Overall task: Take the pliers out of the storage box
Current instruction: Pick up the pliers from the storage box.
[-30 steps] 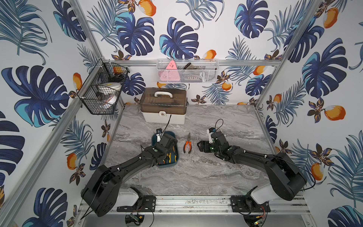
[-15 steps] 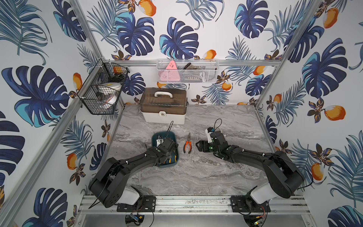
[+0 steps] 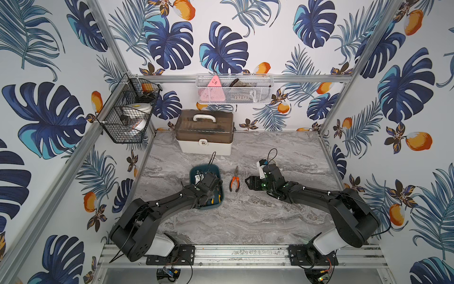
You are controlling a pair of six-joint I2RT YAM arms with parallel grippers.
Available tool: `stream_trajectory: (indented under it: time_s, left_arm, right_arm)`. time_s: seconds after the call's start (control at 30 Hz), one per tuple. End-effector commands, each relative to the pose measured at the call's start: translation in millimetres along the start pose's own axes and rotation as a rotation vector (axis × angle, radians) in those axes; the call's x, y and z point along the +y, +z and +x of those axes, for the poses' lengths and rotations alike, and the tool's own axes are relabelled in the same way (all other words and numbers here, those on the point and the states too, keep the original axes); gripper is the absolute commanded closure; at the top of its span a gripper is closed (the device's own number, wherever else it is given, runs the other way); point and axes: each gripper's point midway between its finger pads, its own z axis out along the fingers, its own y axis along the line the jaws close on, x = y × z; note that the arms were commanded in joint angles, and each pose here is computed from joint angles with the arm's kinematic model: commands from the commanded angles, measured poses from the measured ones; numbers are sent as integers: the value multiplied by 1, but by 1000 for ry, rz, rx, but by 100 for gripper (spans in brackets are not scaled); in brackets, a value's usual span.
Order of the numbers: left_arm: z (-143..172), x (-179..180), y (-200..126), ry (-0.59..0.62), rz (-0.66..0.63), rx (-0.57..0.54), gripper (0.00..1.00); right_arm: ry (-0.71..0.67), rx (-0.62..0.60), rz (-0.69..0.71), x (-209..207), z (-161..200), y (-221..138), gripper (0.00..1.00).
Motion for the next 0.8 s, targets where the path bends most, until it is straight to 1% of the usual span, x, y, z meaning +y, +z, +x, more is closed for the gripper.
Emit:
stream_trajectory:
  time_s: [0.0, 0.17, 0.33, 0.5, 0.6, 0.7, 0.77]
  left_arm:
    - [-14, -1, -13, 15, 16, -43, 100]
    - [-27, -21, -35, 32, 162, -81, 100]
    - [-37, -55, -56, 91, 366, -120, 100]
    - [-35, -113, -75, 140, 648, -145, 100]
    - [-31, -138, -90, 148, 771, -172, 100]
    - [-25, -139, -101, 157, 848, -225, 100]
    - [-23, -132, -108, 177, 878, -275, 100]
  right_arm:
    - [-8, -12, -19, 5, -5, 1, 23]
    - [-6, -10, -23, 6, -5, 2, 23]
    - [-5, -12, -25, 7, -6, 1, 23]
    - [-5, -24, -19, 5, -7, -4, 23]
    - [-10, -42, -9, 4, -10, -10, 22]
    - [-8, -52, -21, 7, -13, -16, 22]
    - [18, -55, -66, 15, -13, -21, 22]
